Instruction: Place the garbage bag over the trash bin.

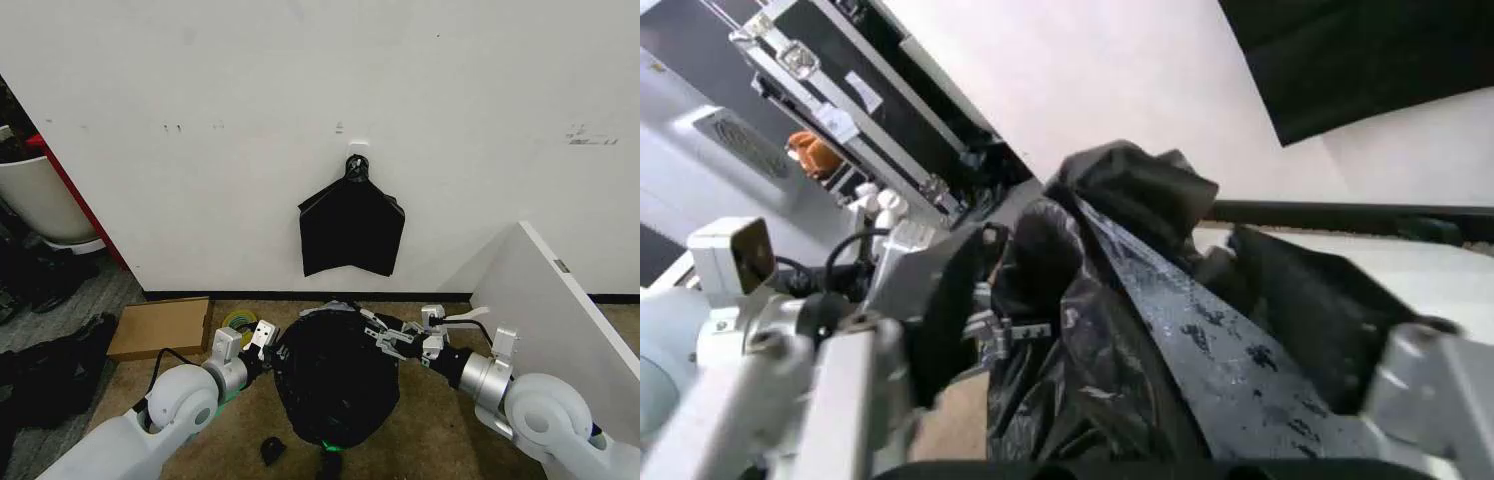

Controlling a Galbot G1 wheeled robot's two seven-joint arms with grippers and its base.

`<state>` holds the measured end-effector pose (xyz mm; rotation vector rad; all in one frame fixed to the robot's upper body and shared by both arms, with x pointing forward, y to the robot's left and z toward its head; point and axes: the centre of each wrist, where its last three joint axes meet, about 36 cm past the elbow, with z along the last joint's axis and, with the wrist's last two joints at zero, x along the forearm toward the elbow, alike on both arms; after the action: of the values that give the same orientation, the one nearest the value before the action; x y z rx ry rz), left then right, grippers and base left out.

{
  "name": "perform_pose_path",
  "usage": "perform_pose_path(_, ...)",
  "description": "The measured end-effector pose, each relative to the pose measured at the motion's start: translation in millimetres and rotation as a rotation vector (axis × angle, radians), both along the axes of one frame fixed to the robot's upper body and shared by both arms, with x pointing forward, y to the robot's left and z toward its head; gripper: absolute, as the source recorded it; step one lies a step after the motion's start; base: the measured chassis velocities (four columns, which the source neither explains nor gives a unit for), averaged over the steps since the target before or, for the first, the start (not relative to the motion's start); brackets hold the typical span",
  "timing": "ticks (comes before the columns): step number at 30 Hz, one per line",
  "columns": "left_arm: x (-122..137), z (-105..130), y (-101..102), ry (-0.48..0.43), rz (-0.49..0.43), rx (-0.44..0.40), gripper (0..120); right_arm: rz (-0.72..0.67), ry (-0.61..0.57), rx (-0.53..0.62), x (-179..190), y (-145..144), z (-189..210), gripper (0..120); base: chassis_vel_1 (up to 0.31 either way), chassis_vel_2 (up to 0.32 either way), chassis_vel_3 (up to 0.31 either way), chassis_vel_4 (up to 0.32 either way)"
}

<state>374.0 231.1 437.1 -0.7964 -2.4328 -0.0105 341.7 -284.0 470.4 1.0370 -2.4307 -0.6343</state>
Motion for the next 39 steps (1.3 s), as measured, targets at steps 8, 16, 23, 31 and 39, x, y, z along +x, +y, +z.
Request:
perform_pose_path(8,2,3,-4,-0.004,-0.002,-0.006,1,-0.019,0.020,0.029,0,1,-3,33,0.000,0.000,0.000,0.000)
perform_pose_path(16,1,0,-5,0.004,-0.002,-0.007,1,-0.024,0.019,0.037,-1,1,0,5,0.000,0.000,0.000,0.000)
perform_pose_path(23,0,-1,-5,0.006,-0.002,-0.004,1,-0.026,0.017,0.035,0,1,-2,0,0.000,0.000,0.000,0.000)
perform_pose_path(31,-5,-3,-5,-0.008,-0.015,-0.003,1,-0.063,0.007,0.005,15,2,-10,0,0.000,0.000,0.000,0.000)
perform_pose_path(39,-13,-5,-6,-0.040,-0.036,0.001,1,-0.069,0.006,-0.076,45,-4,-22,0,0.000,0.000,0.000,0.000)
